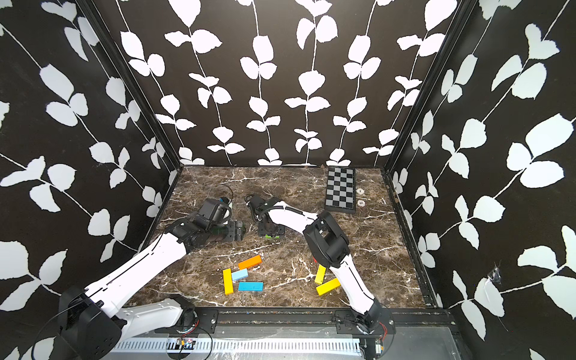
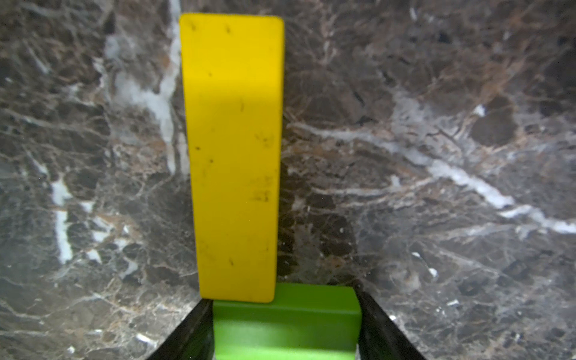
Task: Assemble the letter h with building blocks
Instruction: Assemble the building block at the center of the board.
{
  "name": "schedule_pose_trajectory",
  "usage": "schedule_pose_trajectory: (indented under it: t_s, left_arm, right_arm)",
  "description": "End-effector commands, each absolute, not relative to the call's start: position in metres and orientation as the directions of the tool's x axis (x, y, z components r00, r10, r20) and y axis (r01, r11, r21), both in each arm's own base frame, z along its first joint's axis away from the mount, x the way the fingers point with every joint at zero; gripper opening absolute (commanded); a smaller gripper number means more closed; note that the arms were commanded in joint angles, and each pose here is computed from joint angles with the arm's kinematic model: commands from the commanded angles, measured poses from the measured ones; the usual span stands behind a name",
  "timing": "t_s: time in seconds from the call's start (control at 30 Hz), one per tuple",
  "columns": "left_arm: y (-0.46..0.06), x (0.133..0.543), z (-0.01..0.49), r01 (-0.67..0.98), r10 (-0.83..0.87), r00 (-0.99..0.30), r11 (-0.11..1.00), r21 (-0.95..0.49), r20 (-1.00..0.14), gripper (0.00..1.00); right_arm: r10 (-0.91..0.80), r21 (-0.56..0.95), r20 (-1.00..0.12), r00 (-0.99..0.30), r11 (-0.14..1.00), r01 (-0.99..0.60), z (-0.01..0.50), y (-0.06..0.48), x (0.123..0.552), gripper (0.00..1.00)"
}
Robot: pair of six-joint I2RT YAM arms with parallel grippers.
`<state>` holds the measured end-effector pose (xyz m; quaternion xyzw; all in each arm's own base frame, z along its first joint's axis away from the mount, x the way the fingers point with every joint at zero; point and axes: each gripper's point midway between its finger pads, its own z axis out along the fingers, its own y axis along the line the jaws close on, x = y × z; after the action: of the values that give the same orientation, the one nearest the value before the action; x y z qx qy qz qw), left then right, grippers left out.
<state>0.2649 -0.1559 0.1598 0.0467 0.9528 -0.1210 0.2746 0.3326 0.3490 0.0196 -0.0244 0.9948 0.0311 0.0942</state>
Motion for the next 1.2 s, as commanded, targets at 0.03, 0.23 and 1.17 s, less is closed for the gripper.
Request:
schedule_pose_trajectory:
  t_s: [0.03,0.23,1.17]
  left_arm:
    - [-0.155,0.262,0.159,0.166,0.025,-0.841,0.963,-0.215,-0.54,0.88]
    - [-0.154,0.261,0.159,0.169,0.027,-0.84,0.962,-0.214,-0.542,0.88]
    - [-0.156,0.259,0.159,0.183,0.03,-0.835,0.957,-0.227,-0.549,0.92]
  right_arm:
    - [-0.025,0.007,-0.095,-0.995,1.0,-0.026,-0.022,0.34,0.319,0.64]
    - [-0.019,0.028,-0.091,-0.996,0.999,-0.022,-0.022,0.347,0.317,0.61]
    - [-0.006,0.01,-0.064,-0.998,1.0,-0.007,-0.029,0.354,0.311,0.64]
